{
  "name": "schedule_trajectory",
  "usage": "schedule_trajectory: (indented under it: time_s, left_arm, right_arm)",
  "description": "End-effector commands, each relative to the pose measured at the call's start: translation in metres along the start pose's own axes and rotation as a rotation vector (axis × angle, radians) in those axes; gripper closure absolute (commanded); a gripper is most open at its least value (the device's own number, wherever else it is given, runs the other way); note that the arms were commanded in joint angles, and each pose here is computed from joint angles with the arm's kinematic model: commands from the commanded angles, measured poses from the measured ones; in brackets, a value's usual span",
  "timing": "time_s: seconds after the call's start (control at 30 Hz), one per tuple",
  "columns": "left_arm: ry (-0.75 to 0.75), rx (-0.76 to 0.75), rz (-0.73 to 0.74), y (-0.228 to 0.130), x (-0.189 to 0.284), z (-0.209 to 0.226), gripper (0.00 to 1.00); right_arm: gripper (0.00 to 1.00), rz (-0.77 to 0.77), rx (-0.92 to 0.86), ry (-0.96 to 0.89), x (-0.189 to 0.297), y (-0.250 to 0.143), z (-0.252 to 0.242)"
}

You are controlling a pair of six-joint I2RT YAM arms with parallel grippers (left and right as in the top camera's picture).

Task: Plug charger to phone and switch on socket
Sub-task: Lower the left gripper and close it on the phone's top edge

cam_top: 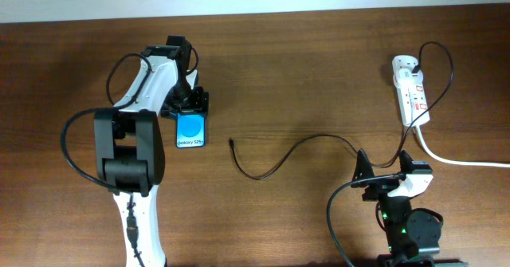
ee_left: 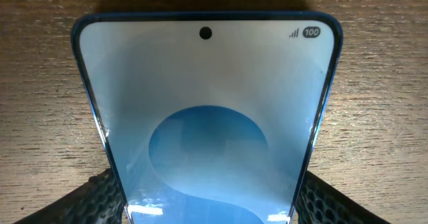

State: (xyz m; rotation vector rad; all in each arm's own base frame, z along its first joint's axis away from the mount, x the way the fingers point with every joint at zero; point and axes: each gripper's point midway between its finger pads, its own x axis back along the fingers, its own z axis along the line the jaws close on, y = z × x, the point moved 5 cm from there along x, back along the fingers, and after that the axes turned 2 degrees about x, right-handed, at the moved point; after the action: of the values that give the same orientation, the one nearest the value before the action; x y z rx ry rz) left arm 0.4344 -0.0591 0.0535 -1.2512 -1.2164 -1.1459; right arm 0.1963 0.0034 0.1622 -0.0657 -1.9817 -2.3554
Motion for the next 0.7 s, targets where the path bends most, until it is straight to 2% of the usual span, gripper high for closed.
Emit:
schedule_trajectory:
  time_s: [0.0, 0.53, 0.67]
  left_arm:
    - [-0.04, 0.006, 0.011, 0.002, -0.005, -0.008, 0.3]
    - [-0.092, 0.014, 0.016, 0.002, -0.005, -0.015, 0.32]
    - [-0.095, 0.011, -0.009, 0.01, 0.016, -0.017, 0.32]
  right_arm:
    - [0.02, 0.006, 0.0, 0.011, 0.0, -0.003, 0.001]
    - [0.02, 0.006, 0.0, 0.011, 0.0, -0.003, 0.001]
    - [0.02, 0.006, 0.0, 0.011, 0.0, -0.003, 0.001]
